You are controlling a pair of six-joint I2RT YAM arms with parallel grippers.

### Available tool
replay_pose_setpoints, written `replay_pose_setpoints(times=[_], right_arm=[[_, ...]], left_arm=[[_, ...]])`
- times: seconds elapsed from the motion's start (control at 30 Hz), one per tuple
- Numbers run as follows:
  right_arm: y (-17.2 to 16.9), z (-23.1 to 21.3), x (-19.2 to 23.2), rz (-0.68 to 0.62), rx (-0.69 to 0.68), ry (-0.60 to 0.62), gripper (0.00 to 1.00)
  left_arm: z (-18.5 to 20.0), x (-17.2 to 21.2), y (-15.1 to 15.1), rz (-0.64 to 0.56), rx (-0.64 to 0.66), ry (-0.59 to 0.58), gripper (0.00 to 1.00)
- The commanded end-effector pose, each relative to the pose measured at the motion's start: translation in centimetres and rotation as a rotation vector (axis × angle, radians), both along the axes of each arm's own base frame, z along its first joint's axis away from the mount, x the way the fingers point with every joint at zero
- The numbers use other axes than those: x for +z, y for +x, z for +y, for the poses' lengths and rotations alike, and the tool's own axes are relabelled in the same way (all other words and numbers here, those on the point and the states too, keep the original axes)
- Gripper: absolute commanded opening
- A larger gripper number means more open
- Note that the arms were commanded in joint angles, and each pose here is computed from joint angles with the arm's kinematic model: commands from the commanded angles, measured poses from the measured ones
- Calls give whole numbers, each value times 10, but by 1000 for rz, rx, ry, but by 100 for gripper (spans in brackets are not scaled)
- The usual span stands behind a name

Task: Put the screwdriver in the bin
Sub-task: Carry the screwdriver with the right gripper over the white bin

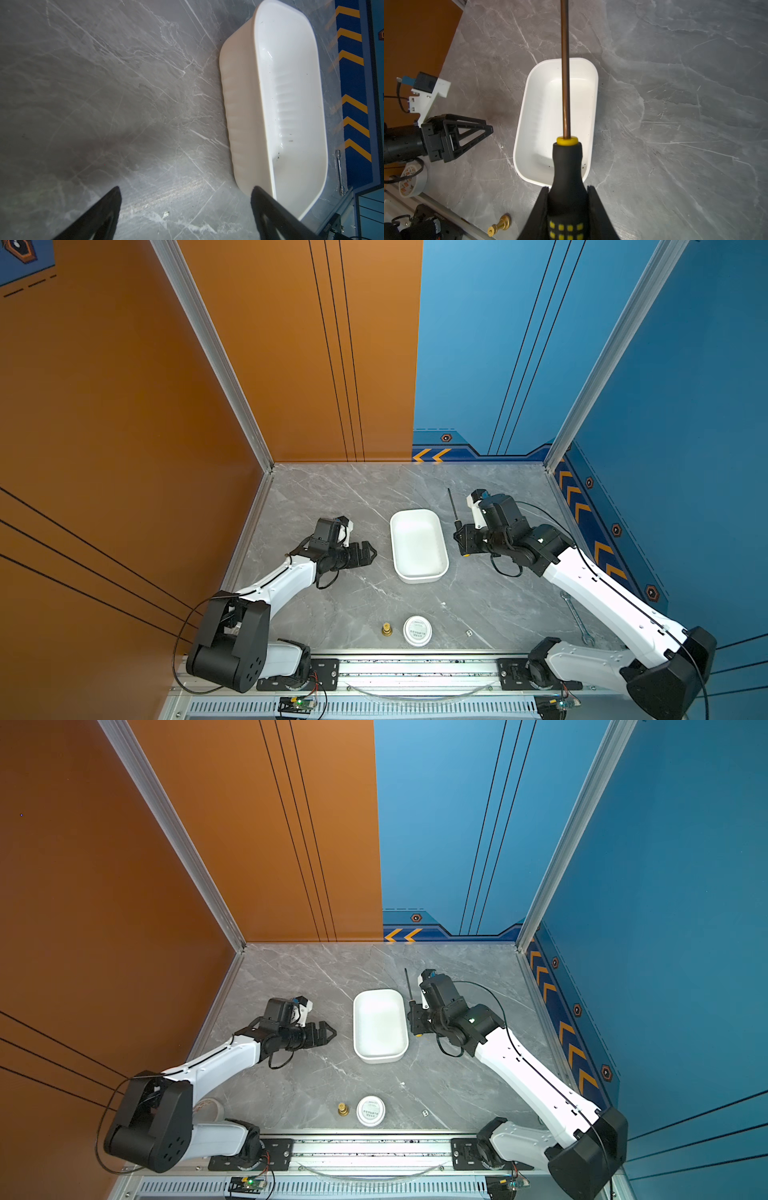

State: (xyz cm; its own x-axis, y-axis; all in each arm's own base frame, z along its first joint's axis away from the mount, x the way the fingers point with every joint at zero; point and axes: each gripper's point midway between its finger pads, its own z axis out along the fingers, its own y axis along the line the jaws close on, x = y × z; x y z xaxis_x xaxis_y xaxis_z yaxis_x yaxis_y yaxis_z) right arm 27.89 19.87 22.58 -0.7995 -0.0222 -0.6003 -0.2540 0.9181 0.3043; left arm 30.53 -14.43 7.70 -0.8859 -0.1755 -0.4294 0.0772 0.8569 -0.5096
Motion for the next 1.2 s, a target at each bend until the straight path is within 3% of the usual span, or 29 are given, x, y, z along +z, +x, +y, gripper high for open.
replay_pose_setpoints(times=[0.0, 0.27, 0.77, 1.17], right_arm=[[-5, 22, -5, 22, 133, -32, 0], [2, 52, -28, 80, 244, -69, 0], [22, 61, -99, 251, 112, -168, 0], [30, 61, -124, 264, -56, -229, 0]], left_arm=[[0, 0, -6, -13, -18, 19, 98], [1, 3, -9, -17, -17, 24, 98], [6, -3, -9, -16, -11, 56, 98], [11, -6, -6, -21, -4, 88, 98]])
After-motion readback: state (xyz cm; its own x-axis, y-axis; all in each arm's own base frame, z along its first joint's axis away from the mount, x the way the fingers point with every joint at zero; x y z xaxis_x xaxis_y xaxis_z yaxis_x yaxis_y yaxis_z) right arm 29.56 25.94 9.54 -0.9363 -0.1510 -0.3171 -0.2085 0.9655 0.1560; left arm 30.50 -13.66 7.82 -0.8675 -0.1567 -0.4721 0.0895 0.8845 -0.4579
